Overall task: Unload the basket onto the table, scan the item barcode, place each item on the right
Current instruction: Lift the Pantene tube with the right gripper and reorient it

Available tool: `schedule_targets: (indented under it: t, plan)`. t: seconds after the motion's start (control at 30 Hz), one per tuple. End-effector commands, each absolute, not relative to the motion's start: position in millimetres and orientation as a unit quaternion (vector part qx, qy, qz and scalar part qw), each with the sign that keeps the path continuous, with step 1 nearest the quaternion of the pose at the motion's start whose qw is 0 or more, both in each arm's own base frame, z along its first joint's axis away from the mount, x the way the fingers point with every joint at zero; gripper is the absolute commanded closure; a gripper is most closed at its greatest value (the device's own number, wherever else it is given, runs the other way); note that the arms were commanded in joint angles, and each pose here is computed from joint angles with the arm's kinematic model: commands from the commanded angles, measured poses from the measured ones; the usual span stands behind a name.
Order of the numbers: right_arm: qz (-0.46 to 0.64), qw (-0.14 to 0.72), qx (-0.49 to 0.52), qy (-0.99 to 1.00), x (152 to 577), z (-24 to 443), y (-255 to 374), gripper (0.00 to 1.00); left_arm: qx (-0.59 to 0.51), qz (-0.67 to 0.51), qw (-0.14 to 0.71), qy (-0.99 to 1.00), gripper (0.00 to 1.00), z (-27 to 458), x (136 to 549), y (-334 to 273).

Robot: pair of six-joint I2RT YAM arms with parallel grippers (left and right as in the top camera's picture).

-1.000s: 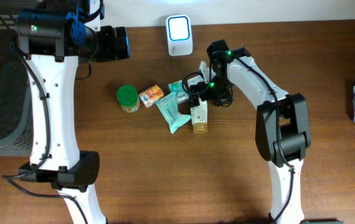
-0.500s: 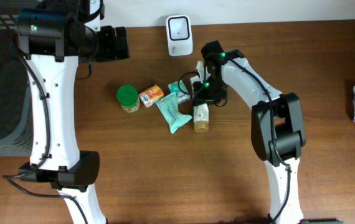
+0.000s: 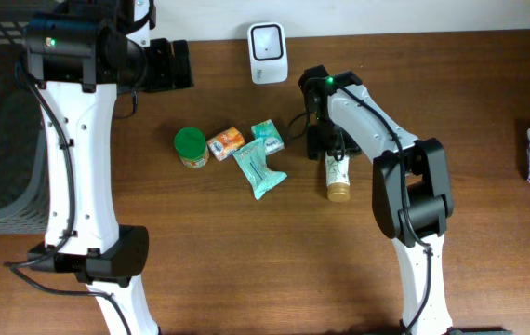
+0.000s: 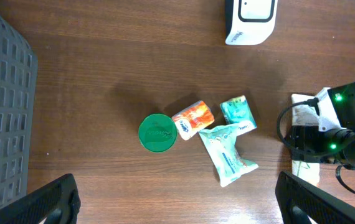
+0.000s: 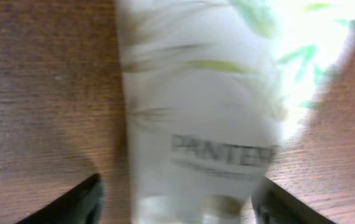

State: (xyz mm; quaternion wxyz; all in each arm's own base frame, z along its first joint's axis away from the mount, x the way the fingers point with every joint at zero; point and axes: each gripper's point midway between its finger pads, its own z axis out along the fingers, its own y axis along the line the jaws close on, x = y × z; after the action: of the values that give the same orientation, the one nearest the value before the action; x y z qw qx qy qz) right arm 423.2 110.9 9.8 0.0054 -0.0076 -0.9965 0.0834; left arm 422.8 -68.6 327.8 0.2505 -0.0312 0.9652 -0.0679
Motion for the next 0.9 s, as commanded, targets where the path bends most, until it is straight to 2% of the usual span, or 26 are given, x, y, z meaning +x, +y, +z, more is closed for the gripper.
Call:
schedule_targets:
  t: [0.0, 0.1, 0.17, 0.2, 0.33, 0.43, 0.53, 0.6, 0.77, 0.87]
  plan:
    - [0.091, 0.005, -0.013, -0.996, 425, 3, 107, 0.51, -0.024, -0.069, 0.263, 0.962, 0.01, 337, 420, -68]
    - [0.094, -0.007, -0.002, -0.996, 436, 32, 108, 0.5, -0.024, -0.069, 0.263, 0.962, 0.01, 337, 420, -68]
    - [0.11, -0.013, -0.001, -0.994, 439, 64, 104, 0.36, -0.024, -0.069, 0.263, 0.962, 0.01, 337, 420, -68]
    - [0.11, -0.003, 0.0, -0.994, 433, 73, 104, 0.35, -0.024, -0.069, 0.263, 0.962, 0.01, 337, 420, -68]
    - [0.147, 0.009, 0.033, -0.989, 418, 56, 116, 0.35, -0.024, -0.069, 0.263, 0.962, 0.01, 337, 420, -68]
    - [0.197, -0.013, 0.058, -0.979, 412, 36, 129, 0.36, -0.024, -0.069, 0.263, 0.962, 0.01, 337, 420, -68]
    - [0.293, -0.079, 0.069, -0.95, 419, 40, 130, 0.37, -0.024, -0.069, 0.263, 0.962, 0.01, 337, 420, -68]
    - [0.305, -0.088, 0.077, -0.945, 417, 30, 131, 0.37, -0.024, -0.069, 0.263, 0.962, 0.01, 337, 420, -68]
    - [0.362, -0.117, 0.077, -0.922, 421, 16, 109, 0.36, -0.024, -0.069, 0.263, 0.962, 0.01, 337, 420, -68]
    - [0.419, -0.136, 0.077, -0.895, 430, 32, 88, 0.35, -0.023, -0.069, 0.263, 0.962, 0.01, 337, 420, -68]
